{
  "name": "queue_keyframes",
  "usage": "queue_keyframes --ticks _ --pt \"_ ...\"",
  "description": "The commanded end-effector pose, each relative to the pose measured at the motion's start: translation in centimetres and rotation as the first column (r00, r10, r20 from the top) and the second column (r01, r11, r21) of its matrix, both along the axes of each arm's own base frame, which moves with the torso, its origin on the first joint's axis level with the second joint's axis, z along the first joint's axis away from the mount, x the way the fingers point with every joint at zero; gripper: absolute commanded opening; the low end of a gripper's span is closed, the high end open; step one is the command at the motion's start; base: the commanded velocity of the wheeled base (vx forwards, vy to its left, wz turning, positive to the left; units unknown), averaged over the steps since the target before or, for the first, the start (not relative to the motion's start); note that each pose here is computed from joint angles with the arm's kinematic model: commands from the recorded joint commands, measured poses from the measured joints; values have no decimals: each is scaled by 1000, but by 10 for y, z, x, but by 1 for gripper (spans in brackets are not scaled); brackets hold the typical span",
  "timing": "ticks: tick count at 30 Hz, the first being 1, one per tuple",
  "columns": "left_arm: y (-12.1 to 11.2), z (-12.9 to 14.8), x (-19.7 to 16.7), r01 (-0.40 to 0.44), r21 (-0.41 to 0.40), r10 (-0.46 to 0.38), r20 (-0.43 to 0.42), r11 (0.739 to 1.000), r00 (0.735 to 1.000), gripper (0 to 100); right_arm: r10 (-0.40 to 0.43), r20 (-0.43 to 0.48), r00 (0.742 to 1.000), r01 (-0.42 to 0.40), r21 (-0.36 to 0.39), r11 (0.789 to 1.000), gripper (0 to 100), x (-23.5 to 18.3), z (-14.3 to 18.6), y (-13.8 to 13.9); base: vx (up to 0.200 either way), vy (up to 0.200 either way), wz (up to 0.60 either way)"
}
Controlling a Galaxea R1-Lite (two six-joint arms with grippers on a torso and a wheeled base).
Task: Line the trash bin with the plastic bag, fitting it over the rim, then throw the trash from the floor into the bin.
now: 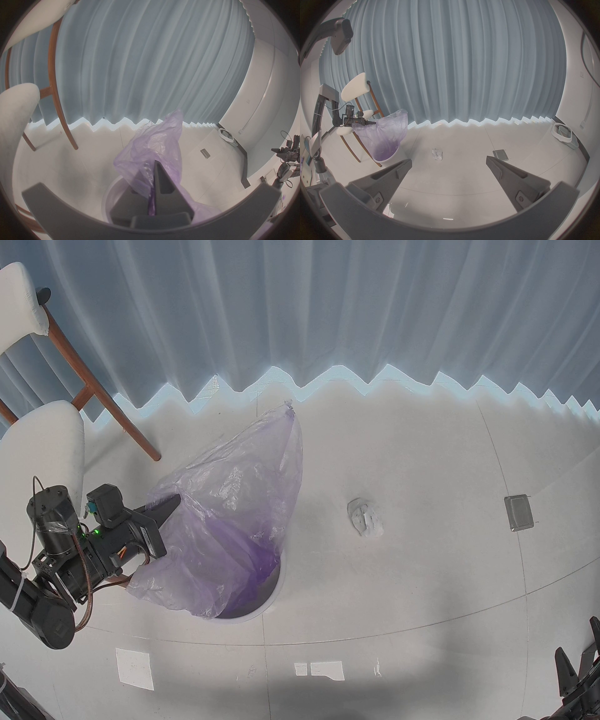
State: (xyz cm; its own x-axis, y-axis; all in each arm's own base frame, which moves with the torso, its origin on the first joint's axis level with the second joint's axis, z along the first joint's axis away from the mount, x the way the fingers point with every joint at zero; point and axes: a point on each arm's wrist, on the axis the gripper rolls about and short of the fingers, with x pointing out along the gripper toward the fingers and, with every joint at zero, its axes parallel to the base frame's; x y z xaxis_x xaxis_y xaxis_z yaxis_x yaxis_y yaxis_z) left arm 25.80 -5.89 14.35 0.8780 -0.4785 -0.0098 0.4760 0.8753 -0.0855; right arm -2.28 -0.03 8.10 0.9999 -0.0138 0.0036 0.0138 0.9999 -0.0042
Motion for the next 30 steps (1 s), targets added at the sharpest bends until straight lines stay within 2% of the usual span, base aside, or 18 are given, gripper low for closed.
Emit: queue_keyframes --ticks 1,6,7,9,10,13,19,23,25,28,30 --pt "11 29 -16 -27 -16 29 80 999 996 0 0 -1 1000 0 0 1000 100 0 -5 0 0 0 0" --pt "10 20 -26 -26 23 26 -23 999 999 0 0 -1 1000 0 0 1000 100 0 -5 0 0 0 0" --pt "10 20 -26 -26 23 26 -23 999 999 0 0 -1 1000 0 0 1000 100 0 -5 0 0 0 0" --pt "4 13 -28 -3 55 6 -45 999 999 0 0 -1 1000 0 0 1000 100 0 -5 0 0 0 0" --pt "3 3 -27 -16 87 22 -71 996 997 0 0 -1 1000 0 0 1000 100 0 -5 0 0 0 0" --pt "2 -5 -22 -30 124 40 -80 992 996 0 0 -1 1000 0 -3 1000 100 0 -5 0 0 0 0" --pt "3 3 -25 -49 111 54 -37 993 998 0 3 -1 1000 -3 -17 1000 100 0 -5 0 0 0 0" --pt "4 4 -25 -130 124 136 -44 984 990 0 1 -1 1000 -2 -17 1000 100 0 -5 0 0 0 0" --pt "4 4 -24 -145 126 151 -43 981 988 0 1 2 1000 -1 -16 1000 100 0 -5 0 0 0 0" --pt "5 9 -23 -162 120 166 -26 979 986 0 3 210 978 -7 17 1000 100 -4 29 0 0 0 0" --pt "4 13 -24 -163 113 165 -9 980 986 0 8 234 972 -17 37 999 100 0 42 0 0 0 0"
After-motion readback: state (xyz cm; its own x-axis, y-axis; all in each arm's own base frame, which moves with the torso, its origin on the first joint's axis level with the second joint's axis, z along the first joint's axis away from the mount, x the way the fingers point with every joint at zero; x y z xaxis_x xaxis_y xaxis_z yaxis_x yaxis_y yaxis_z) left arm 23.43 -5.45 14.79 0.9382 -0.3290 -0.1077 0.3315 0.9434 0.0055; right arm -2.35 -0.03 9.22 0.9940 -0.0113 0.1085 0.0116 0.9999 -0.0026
